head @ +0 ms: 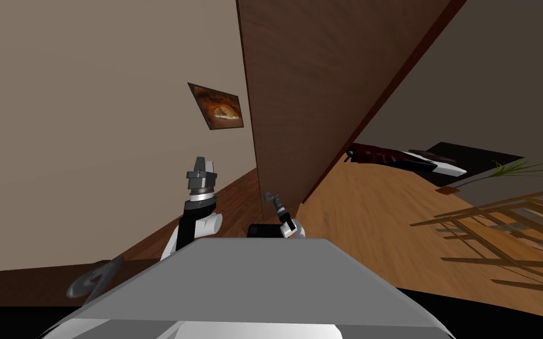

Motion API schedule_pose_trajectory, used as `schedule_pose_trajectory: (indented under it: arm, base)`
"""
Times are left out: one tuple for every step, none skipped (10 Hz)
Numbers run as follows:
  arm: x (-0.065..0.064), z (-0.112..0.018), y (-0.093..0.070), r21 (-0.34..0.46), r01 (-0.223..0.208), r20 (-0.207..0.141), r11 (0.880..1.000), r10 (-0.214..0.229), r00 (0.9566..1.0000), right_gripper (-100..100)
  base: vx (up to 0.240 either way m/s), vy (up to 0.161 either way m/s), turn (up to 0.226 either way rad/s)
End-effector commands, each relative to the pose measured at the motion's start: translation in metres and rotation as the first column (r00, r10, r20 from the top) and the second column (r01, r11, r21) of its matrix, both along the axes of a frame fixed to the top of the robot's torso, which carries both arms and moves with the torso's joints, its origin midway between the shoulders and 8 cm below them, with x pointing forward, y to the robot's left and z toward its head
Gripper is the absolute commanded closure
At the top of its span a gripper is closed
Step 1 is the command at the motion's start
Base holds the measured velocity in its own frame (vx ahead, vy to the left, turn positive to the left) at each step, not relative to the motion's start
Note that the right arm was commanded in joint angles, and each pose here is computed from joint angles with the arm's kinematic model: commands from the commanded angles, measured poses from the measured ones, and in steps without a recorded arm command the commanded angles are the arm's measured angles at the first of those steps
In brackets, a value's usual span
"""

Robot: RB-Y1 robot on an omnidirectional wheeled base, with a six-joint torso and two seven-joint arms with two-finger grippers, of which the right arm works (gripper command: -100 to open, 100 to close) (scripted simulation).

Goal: Push the door open

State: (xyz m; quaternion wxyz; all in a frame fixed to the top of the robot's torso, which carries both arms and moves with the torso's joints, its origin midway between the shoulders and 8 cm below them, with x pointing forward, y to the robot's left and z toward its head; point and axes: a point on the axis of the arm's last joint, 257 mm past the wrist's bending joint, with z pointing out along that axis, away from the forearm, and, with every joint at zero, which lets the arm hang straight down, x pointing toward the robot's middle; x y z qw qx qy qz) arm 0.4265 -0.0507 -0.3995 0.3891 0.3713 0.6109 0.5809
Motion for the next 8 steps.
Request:
schedule_pose_trajectory:
  arm:
    - [0.009, 0.002, -0.013, -0.002, 0.031, 0.008, 1.000, -0.031, 0.9995, 100]
    - [0.012, 0.002, -0.019, 0.001, 0.052, 0.009, 0.999, -0.052, 0.9986, 100]
    - [0.014, 0.003, -0.022, 0.003, 0.063, 0.009, 0.998, -0.063, 0.9980, 100]
    - [0.016, 0.003, -0.025, 0.006, 0.073, 0.009, 0.997, -0.073, 0.9973, 100]
    - [0.019, 0.004, -0.029, 0.011, 0.092, 0.009, 0.996, -0.092, 0.9957, 100]
    - [0.020, 0.004, -0.032, 0.014, 0.101, 0.009, 0.995, -0.101, 0.9949, 100]
    - [0.023, 0.005, -0.035, 0.020, 0.117, 0.008, 0.993, -0.118, 0.9930, 100]
    - [0.025, 0.006, -0.038, 0.026, 0.133, 0.007, 0.991, -0.133, 0.9911, 100]
  base:
    - [0.080, 0.080, -0.014]
    - [0.106, 0.129, -0.054]
    - [0.115, 0.151, -0.060]
    - [0.091, 0.123, -0.062]
    - [0.115, 0.145, -0.057]
    - [0.114, 0.141, -0.054]
    - [0.110, 0.150, -0.050]
    - [0.092, 0.165, -0.077]
